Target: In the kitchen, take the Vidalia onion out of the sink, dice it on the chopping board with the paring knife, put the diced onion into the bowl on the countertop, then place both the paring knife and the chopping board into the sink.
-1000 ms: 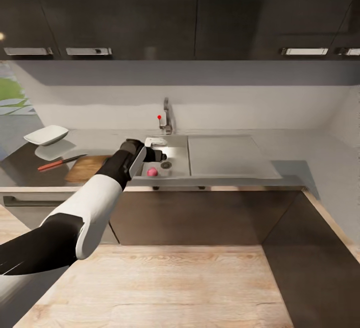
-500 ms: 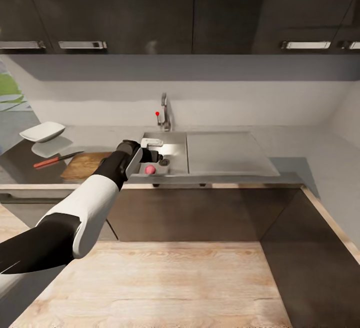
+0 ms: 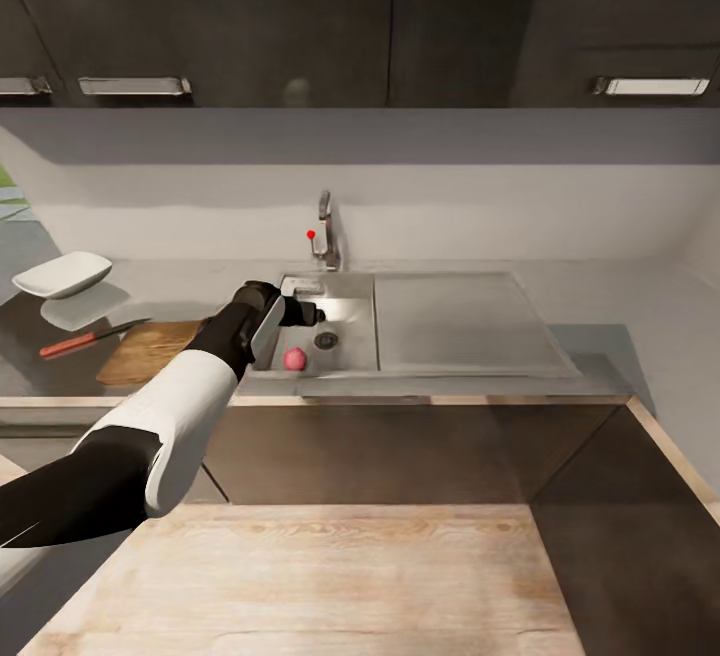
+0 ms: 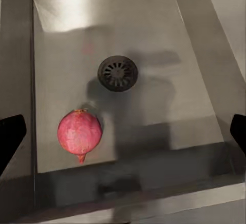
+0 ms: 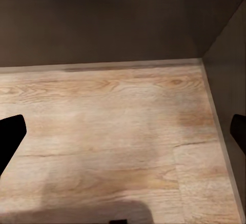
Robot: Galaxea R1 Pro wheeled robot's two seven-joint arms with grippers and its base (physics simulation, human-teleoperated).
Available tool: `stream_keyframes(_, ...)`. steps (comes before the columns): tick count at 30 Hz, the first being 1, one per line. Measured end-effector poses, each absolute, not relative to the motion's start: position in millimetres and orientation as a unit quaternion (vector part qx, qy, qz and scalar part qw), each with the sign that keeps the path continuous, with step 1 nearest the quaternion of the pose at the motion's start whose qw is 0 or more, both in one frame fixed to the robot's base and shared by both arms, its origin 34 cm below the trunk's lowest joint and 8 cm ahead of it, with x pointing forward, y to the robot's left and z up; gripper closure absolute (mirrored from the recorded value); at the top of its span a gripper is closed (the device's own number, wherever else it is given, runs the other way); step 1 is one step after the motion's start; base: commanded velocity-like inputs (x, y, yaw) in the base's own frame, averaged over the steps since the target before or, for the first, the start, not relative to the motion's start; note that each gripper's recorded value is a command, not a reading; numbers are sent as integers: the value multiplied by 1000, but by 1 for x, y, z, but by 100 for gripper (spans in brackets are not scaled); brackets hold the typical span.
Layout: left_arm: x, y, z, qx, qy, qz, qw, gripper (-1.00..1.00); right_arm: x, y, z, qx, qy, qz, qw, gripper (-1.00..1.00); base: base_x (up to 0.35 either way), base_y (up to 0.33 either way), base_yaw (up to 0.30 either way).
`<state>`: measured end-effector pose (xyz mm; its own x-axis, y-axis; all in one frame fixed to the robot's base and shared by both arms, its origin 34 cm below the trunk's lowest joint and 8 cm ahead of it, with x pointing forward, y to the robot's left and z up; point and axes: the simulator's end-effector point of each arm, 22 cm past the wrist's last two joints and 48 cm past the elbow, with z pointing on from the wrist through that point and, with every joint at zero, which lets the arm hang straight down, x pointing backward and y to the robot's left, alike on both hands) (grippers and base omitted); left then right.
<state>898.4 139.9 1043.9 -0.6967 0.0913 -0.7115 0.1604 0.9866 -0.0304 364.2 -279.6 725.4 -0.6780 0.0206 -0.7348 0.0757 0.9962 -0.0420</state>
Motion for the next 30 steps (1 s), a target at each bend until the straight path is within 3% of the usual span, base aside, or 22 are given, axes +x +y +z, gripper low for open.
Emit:
stream_keyframes(7, 890, 140, 1026, 68, 925, -44, 371, -100, 364, -280, 725, 27, 915, -35, 400, -100, 230, 0, 0)
stream_keyframes(30, 876, 163, 997, 41, 939, 16, 342, -100, 366, -281, 726, 29, 915, -36, 402, -100, 5, 0, 0)
